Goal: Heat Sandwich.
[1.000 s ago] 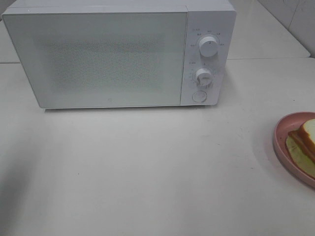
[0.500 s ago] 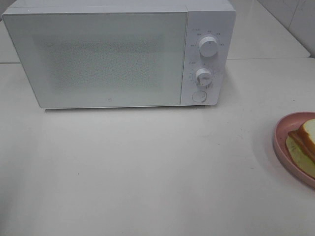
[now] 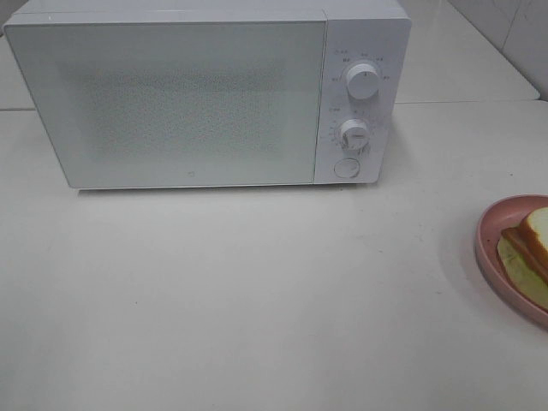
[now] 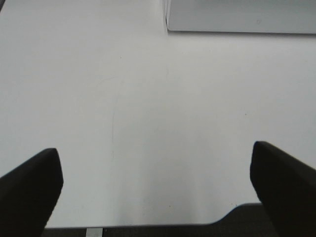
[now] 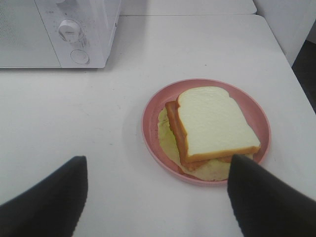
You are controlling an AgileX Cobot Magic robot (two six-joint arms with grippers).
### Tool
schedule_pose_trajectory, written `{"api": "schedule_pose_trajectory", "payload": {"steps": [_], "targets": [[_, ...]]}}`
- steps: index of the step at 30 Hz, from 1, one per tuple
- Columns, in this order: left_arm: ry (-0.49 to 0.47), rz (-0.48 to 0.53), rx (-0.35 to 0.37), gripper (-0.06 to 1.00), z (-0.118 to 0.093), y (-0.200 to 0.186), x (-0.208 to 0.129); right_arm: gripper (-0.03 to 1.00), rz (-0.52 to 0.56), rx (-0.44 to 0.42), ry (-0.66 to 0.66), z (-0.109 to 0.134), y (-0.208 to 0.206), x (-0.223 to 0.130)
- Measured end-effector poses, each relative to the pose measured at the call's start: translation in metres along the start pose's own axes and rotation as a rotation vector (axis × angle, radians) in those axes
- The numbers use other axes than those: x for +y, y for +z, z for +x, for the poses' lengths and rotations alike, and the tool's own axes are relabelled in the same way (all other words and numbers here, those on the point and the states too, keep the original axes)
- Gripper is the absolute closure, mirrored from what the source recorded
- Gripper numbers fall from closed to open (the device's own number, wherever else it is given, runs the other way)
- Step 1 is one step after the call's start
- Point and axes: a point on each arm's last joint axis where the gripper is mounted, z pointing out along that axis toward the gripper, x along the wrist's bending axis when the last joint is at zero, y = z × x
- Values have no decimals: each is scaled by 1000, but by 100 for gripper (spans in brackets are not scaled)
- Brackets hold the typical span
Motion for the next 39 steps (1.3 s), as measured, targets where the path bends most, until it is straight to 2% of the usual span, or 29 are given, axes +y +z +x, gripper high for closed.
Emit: {"api": "schedule_pose_trajectory", "payload": {"steps": [6,9,39], "targets": [[9,-107,-3,-3,0,-14,-9,21,0,0,0,0,0,0],[14,-127,-4,-3,0,-17,-11,21,0,0,0,0,0,0],[17,-128,-2,-3,0,-17,-11,21,0,0,0,0,0,0]]}}
